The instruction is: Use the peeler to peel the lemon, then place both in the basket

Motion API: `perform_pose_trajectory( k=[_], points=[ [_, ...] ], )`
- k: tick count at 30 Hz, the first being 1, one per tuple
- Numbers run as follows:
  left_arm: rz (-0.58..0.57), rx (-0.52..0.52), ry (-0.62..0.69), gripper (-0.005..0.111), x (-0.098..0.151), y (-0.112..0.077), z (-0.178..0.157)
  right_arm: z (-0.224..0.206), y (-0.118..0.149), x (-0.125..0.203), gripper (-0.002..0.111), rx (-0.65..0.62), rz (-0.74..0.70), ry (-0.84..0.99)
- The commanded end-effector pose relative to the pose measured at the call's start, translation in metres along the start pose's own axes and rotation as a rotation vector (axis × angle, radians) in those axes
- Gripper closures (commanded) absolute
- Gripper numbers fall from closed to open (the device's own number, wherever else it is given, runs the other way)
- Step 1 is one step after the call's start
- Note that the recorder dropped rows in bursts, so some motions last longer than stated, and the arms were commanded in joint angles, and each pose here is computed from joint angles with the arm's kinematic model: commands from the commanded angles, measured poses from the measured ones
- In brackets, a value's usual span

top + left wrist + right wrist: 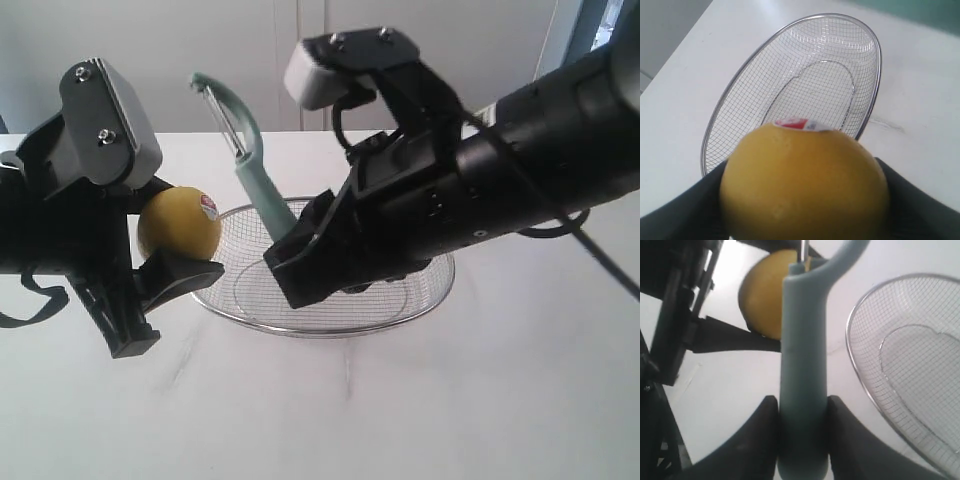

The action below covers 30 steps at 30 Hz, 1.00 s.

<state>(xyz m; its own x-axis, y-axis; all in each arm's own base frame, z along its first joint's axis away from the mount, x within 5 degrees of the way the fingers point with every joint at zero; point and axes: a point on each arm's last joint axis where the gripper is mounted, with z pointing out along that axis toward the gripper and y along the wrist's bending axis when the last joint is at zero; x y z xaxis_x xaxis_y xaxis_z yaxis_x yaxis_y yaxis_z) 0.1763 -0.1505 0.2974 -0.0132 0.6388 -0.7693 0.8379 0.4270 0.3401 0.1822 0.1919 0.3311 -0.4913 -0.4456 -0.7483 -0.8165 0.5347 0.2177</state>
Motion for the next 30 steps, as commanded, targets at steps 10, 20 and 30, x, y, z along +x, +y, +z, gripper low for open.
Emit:
perform_pose_trajectory(
  k=[10,20,30],
  points=[
    [-0.026,0.006,-0.007,0.107,-0.001,-0.001,-0.001,-0.04,0.01,-0.009,0.108,0.062,-0.051,-0.144],
    [-0.026,0.006,-0.007,0.107,-0.001,-0.001,-0.001,-0.011,-0.001,-0.005,0.108,0.061,-0.023,-0.056],
    [-0.026,0.008,-0.006,0.107,0.0,-0.001,-0.001,0.036,-0.022,0.006,0.108,0.091,0.007,0.085]
  ],
)
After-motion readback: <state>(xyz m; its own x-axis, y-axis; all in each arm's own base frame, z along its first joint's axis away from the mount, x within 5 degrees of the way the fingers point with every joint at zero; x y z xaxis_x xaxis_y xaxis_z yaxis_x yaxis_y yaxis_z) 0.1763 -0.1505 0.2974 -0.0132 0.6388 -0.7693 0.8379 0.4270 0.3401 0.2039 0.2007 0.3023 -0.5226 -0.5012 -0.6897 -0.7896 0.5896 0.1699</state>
